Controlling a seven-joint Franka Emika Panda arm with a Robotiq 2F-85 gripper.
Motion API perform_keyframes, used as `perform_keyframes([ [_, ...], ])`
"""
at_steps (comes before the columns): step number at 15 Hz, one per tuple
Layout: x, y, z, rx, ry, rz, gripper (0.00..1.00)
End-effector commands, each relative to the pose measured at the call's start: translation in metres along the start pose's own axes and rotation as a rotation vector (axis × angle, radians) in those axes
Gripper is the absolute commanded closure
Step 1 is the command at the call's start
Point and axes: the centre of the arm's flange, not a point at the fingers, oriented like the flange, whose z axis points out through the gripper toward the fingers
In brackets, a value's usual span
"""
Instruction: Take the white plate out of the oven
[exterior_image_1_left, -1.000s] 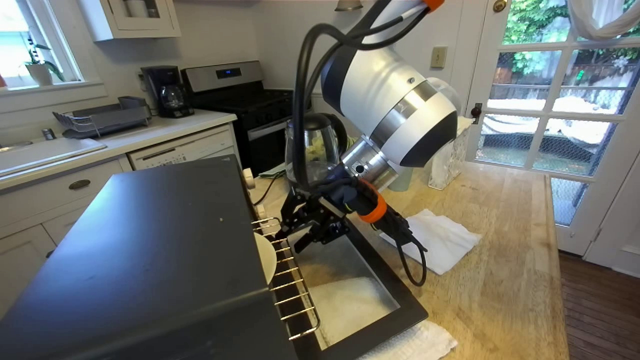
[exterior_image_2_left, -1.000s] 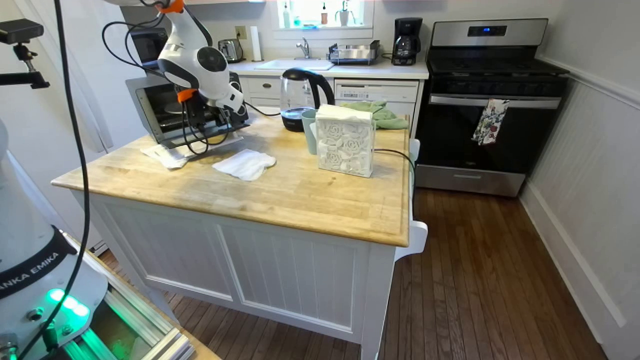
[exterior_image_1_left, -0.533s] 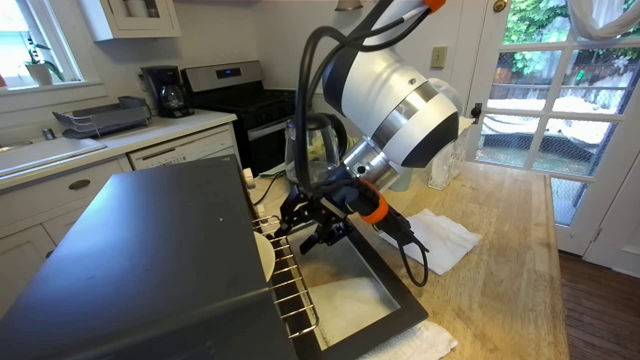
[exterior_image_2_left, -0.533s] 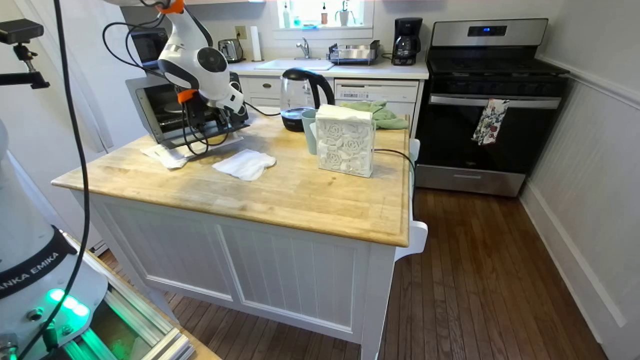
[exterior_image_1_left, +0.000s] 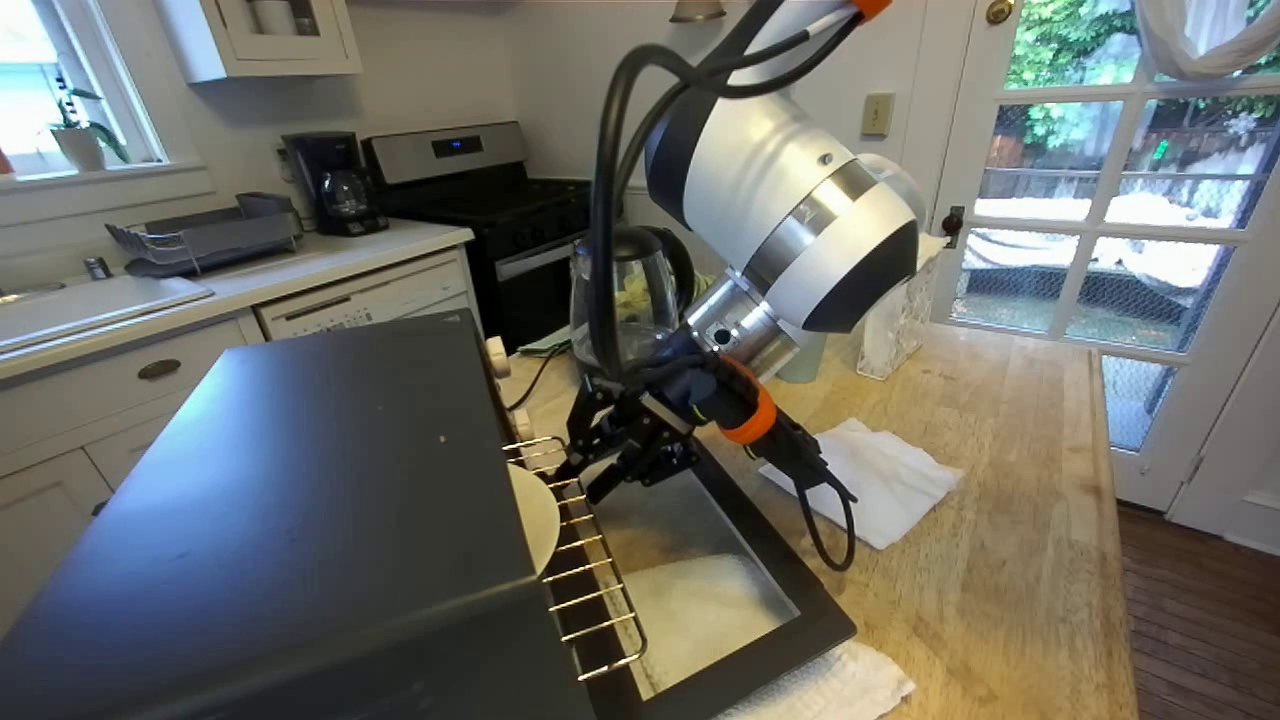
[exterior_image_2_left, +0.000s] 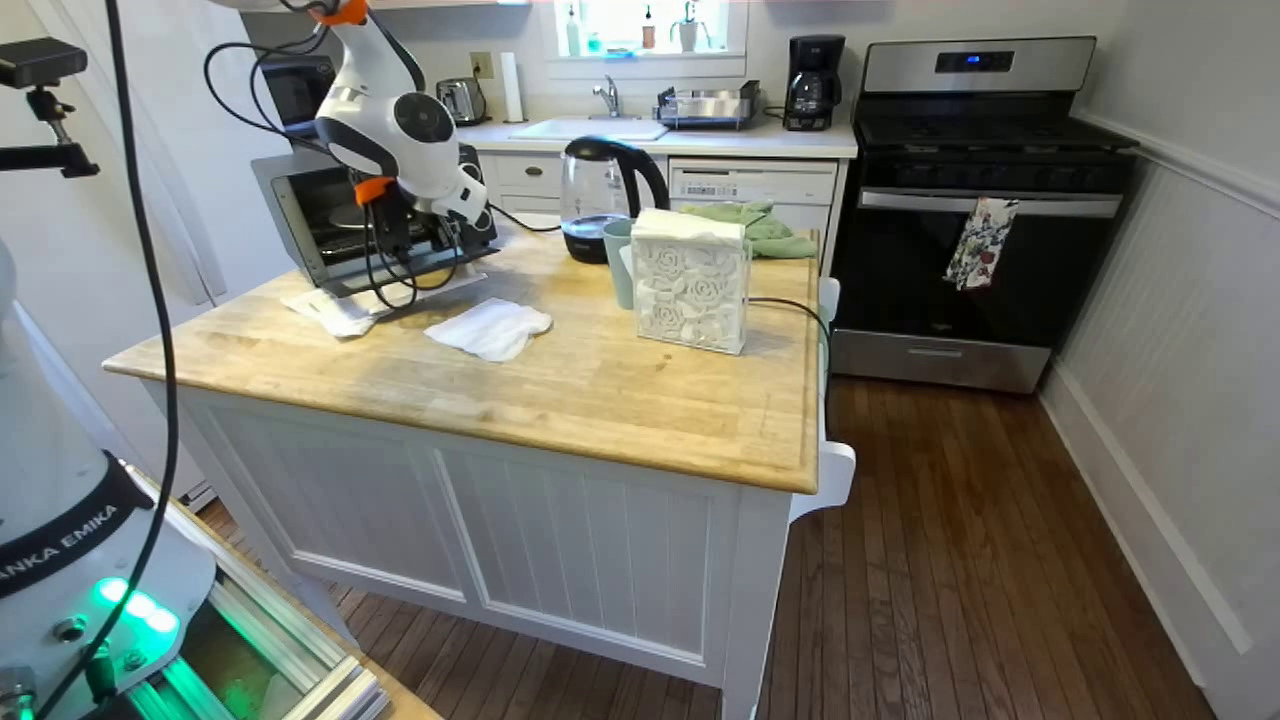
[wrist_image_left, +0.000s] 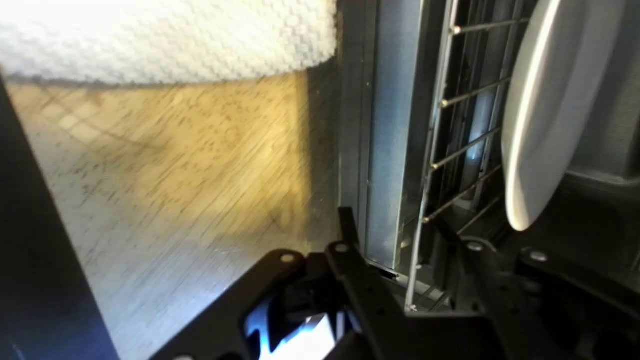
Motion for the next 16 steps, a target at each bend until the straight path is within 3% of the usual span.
perform_keyframes([
  [1, 0.000, -0.008, -0.009, 0.004, 0.009, -0.018, 0.45],
  [7, -0.002, -0.010, -0.011, 0.006, 0.009, -0.022, 0.52],
  [16, -0.007, -0.015, -0.024, -0.006, 0.024, -0.055, 0.47],
])
